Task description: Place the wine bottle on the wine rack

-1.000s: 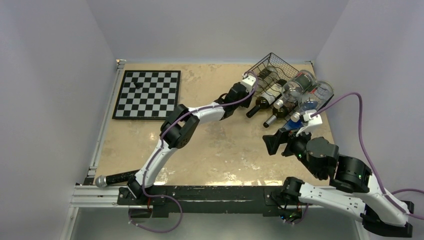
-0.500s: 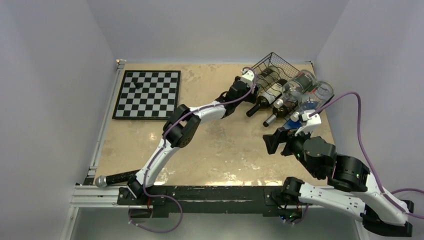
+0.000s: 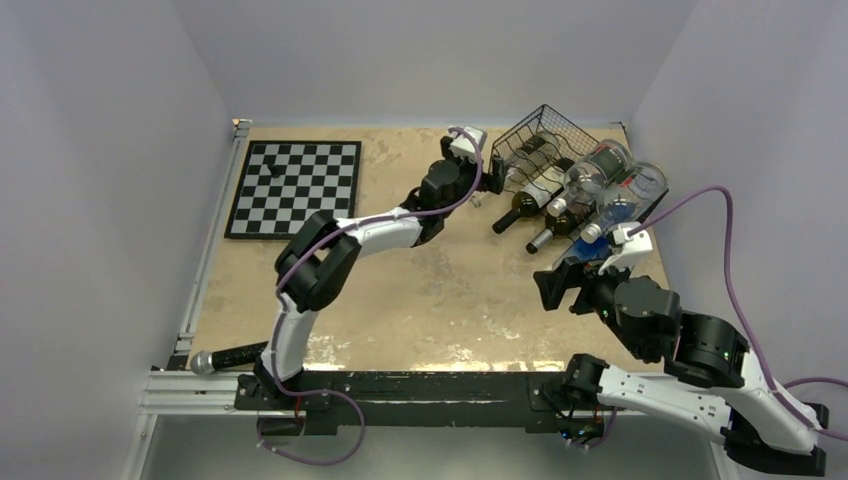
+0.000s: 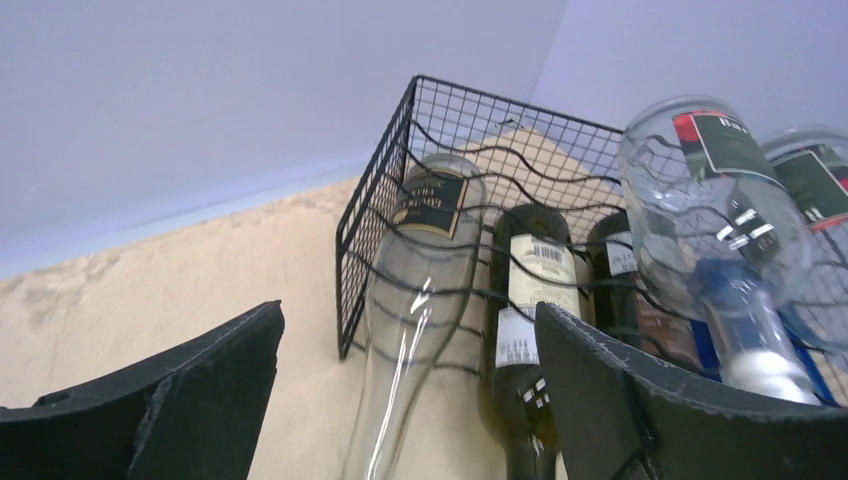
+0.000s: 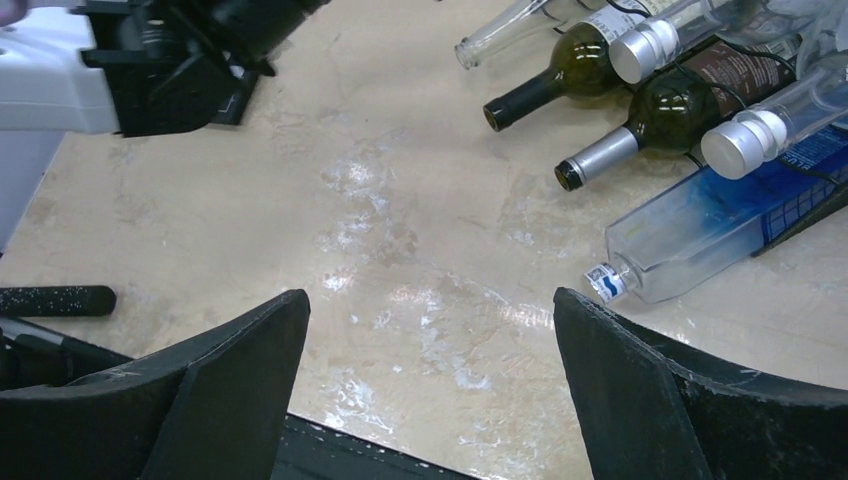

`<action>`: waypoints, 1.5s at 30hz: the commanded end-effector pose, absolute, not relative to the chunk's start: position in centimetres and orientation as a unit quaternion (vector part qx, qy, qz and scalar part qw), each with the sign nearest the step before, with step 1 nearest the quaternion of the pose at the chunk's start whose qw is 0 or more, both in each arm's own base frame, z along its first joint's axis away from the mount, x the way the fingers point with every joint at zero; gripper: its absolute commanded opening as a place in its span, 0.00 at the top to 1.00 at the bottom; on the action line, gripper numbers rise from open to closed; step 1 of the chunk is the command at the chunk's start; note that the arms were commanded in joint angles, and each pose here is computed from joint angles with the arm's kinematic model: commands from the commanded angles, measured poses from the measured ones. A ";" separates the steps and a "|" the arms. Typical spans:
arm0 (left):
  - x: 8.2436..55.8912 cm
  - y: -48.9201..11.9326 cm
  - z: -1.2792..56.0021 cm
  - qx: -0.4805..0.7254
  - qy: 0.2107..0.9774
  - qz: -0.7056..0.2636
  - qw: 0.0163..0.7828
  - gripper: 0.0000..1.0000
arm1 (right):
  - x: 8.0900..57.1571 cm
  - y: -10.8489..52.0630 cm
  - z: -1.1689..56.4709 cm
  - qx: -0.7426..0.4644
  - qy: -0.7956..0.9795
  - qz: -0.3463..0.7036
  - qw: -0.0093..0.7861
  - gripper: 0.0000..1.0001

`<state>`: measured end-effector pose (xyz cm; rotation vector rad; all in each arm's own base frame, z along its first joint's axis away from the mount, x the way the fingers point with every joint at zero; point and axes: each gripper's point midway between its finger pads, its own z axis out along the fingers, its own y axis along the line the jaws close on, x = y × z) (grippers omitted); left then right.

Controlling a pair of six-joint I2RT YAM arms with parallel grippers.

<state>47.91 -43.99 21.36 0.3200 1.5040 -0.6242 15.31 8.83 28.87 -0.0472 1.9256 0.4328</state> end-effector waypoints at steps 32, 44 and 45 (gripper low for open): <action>12.5 -5.9 31.7 0.048 0.805 -0.200 0.557 0.01 | 12.2 -6.8 38.3 0.083 0.728 0.128 0.669 0.01; 11.8 -5.4 34.2 0.063 0.770 -0.220 0.595 0.01 | 11.5 -7.1 37.3 0.071 0.741 0.134 0.655 0.01; 11.8 -5.4 34.2 0.066 0.769 -0.222 0.596 0.01 | 11.5 -7.0 37.3 0.070 0.741 0.135 0.655 0.01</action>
